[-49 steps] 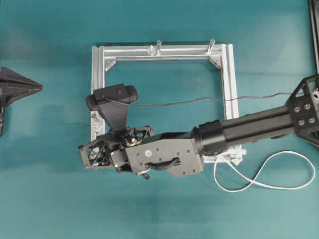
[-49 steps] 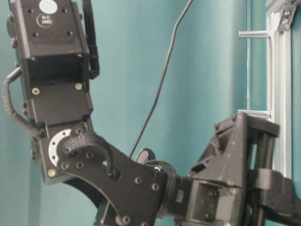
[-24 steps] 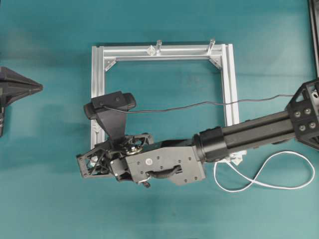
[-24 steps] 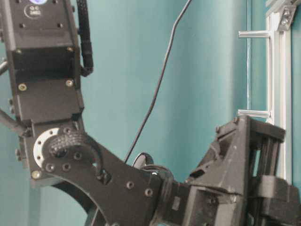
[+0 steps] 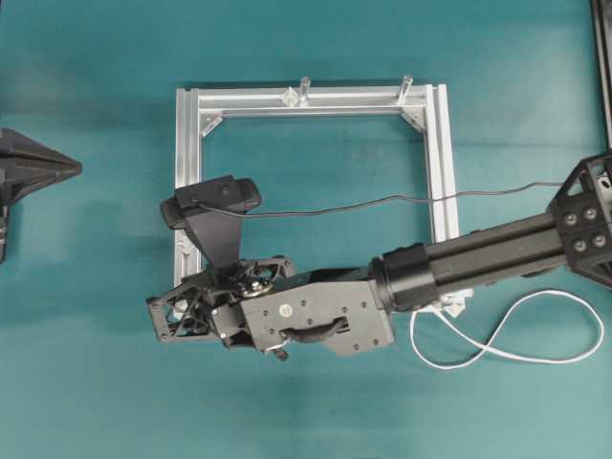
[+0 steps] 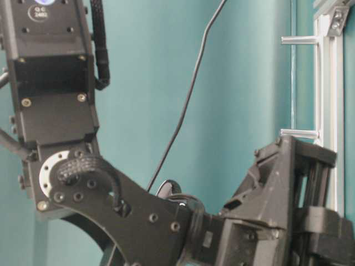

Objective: Move the cable alternately left and right between 8 closely spaced pins so it hooks onto each one.

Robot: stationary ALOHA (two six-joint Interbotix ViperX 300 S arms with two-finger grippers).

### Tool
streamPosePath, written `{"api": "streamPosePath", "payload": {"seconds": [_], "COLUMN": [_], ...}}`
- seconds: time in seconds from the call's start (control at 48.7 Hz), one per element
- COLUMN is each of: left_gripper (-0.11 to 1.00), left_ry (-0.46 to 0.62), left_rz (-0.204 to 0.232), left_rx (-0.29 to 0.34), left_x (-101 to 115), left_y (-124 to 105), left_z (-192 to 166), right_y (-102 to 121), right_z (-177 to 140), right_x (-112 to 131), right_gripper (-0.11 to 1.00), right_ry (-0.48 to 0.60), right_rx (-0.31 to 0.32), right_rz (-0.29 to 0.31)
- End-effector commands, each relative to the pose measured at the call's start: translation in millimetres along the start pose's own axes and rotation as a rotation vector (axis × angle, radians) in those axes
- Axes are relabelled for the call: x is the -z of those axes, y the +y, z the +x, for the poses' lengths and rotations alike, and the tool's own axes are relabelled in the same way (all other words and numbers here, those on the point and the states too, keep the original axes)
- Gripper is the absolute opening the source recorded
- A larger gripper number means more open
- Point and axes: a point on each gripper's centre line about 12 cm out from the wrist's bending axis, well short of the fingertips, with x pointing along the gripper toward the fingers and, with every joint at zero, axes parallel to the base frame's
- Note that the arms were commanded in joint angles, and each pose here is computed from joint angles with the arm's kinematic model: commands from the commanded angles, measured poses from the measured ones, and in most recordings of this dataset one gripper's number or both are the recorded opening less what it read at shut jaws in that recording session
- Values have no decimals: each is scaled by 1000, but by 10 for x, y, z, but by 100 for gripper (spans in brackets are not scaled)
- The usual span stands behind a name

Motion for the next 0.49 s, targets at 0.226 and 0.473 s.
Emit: {"api": "streamPosePath", "payload": {"seconds": [0.226, 0.473], "left_gripper": [6, 6], "left_ry": [-12, -14], "left_rz": [-4, -4], "left_rx": [2, 2], "left_x": [-46, -48], "left_y": [-7, -7], "left_z": [3, 1], "right_y": [118, 120], "right_z": [-182, -194], "right_x": [1, 122], "right_gripper": [13, 13], "right_ry": [6, 35], "right_rx": [-54, -61], "right_rz": [2, 0]}}
